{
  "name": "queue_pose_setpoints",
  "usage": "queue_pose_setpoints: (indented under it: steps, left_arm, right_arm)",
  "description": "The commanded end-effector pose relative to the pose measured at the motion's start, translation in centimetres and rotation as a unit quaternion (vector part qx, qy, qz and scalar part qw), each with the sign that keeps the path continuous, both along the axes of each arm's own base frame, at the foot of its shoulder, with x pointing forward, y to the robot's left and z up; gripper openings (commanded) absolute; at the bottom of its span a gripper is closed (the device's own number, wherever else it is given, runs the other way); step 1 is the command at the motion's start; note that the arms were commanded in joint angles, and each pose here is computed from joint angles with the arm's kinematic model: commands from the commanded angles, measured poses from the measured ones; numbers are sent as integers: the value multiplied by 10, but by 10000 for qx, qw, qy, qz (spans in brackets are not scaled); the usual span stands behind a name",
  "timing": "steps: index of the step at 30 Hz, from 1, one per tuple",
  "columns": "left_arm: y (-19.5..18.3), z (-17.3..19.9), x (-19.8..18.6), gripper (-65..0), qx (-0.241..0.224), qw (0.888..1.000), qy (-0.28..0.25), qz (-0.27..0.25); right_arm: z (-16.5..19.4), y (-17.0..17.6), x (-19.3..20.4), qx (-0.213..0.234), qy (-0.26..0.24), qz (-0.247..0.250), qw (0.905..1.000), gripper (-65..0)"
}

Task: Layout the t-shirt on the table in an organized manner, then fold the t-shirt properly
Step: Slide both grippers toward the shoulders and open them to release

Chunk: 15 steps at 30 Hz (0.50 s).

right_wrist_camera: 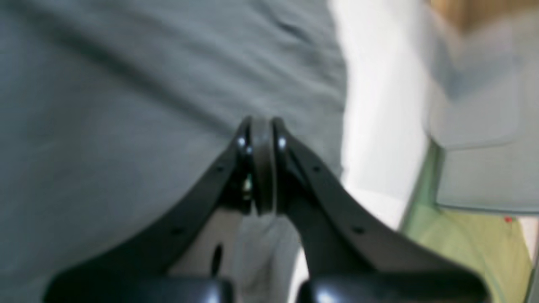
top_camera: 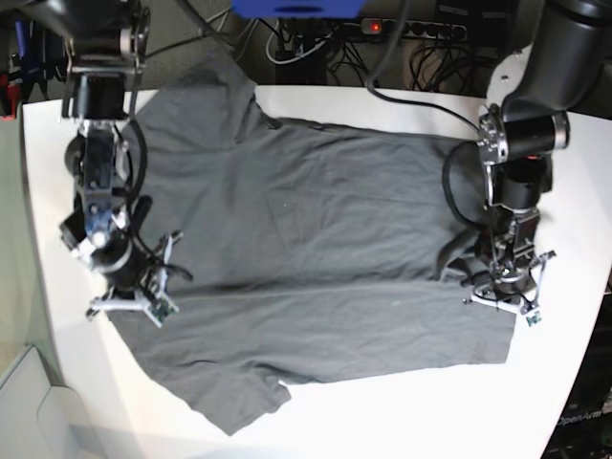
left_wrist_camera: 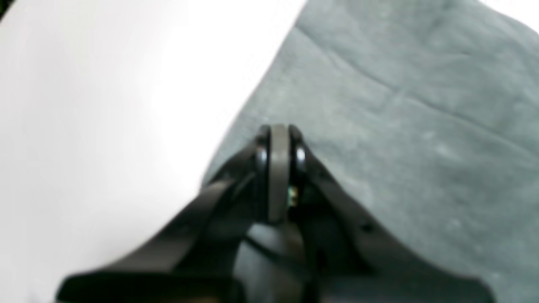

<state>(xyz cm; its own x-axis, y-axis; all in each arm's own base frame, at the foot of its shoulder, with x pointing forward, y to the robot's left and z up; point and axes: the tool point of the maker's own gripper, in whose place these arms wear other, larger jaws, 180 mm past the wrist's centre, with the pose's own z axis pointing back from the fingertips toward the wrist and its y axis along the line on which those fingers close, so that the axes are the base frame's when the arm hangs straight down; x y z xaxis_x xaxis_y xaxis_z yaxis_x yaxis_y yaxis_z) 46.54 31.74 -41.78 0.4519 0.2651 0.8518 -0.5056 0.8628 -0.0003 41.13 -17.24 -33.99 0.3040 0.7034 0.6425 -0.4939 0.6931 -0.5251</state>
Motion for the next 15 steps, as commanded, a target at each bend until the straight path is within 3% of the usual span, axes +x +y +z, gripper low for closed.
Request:
queue_pose_setpoints:
  steps: [1, 3, 6, 9, 15]
  left_arm:
    - [9, 31, 19, -646, 247, 9984, -510, 21]
    - [11, 48, 27, -646, 460, 9948, -909, 20]
    - [1, 72, 45, -648, 404, 9922, -1182, -30]
    - [-2, 95, 55, -649, 80, 9941, -1080, -79]
    - [-43, 99, 32, -649, -551, 9963, -489, -449]
  right_arm:
    - [20, -2, 6, -32, -273, -1, 9996, -650]
    - [17, -3, -2, -108, -223, -30, 9997, -650]
    - [16, -3, -7, -124, -216, -23, 9997, -650]
    - [15, -3, -9, -133, -193, -22, 9997, -650]
    - [13, -13, -11, -30, -184, -235, 9995, -650]
